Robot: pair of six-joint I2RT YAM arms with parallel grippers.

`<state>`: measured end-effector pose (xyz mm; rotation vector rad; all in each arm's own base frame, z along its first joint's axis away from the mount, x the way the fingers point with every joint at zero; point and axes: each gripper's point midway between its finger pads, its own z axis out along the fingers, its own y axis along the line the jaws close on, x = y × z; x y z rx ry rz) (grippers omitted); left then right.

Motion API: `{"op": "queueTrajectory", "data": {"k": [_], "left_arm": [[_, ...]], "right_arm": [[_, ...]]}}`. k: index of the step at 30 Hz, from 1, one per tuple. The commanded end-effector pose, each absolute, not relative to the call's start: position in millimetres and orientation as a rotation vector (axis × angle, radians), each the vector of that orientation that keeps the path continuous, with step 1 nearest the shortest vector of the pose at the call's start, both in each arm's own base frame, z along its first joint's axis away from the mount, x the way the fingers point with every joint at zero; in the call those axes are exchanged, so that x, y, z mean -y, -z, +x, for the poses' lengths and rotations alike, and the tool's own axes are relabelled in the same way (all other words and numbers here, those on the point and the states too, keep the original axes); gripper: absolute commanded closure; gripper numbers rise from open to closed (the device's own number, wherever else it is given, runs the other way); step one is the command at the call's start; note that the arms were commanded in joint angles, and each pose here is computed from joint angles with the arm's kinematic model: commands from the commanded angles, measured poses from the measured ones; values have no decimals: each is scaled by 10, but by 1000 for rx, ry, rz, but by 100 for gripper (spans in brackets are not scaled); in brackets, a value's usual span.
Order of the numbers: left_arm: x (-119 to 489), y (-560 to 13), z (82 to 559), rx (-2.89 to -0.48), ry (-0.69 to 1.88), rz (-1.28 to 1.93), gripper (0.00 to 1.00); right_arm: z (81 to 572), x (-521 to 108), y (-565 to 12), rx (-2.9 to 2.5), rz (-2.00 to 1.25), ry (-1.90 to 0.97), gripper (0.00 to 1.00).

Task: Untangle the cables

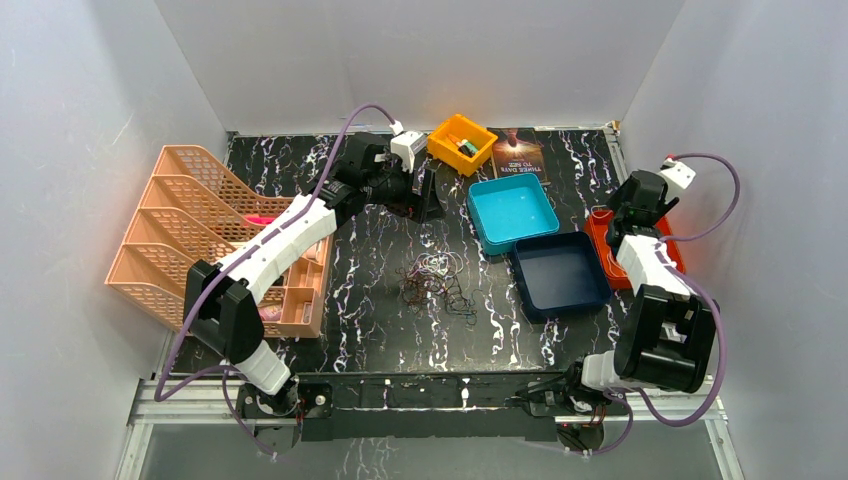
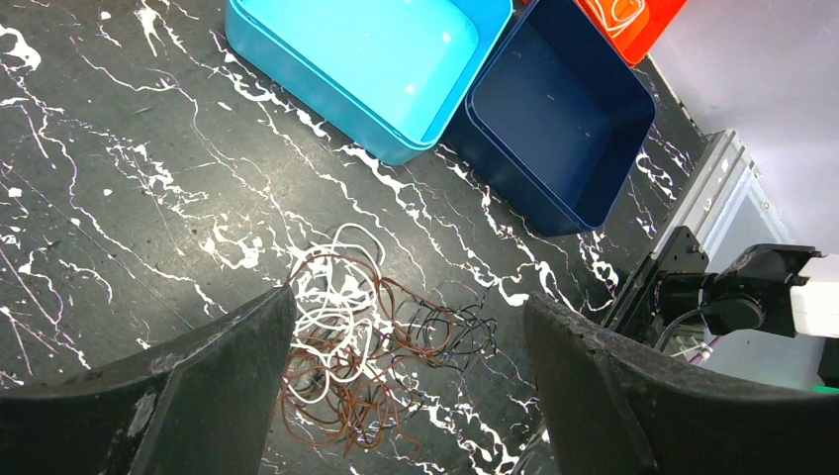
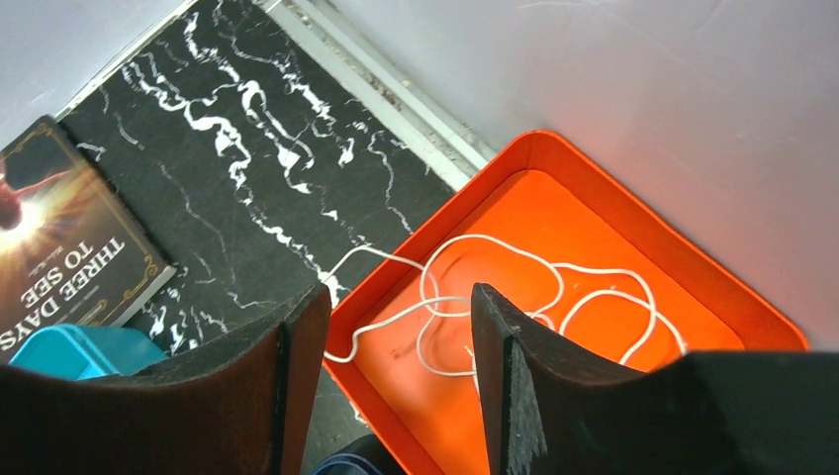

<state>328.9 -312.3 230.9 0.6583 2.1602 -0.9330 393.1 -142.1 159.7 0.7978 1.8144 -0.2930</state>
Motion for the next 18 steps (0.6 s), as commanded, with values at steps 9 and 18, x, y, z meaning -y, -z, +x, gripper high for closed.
{"op": "queueTrajectory", "data": {"k": [9, 18], "left_arm": [[3048, -2364, 3181, -2151, 940, 649, 15], [3028, -2310, 3144, -2160, 940, 643, 15]], "right_arm": [[4203, 1022, -1111, -1969, 755, 8, 25], [4316, 721, -779, -2100, 633, -165, 18]]}}
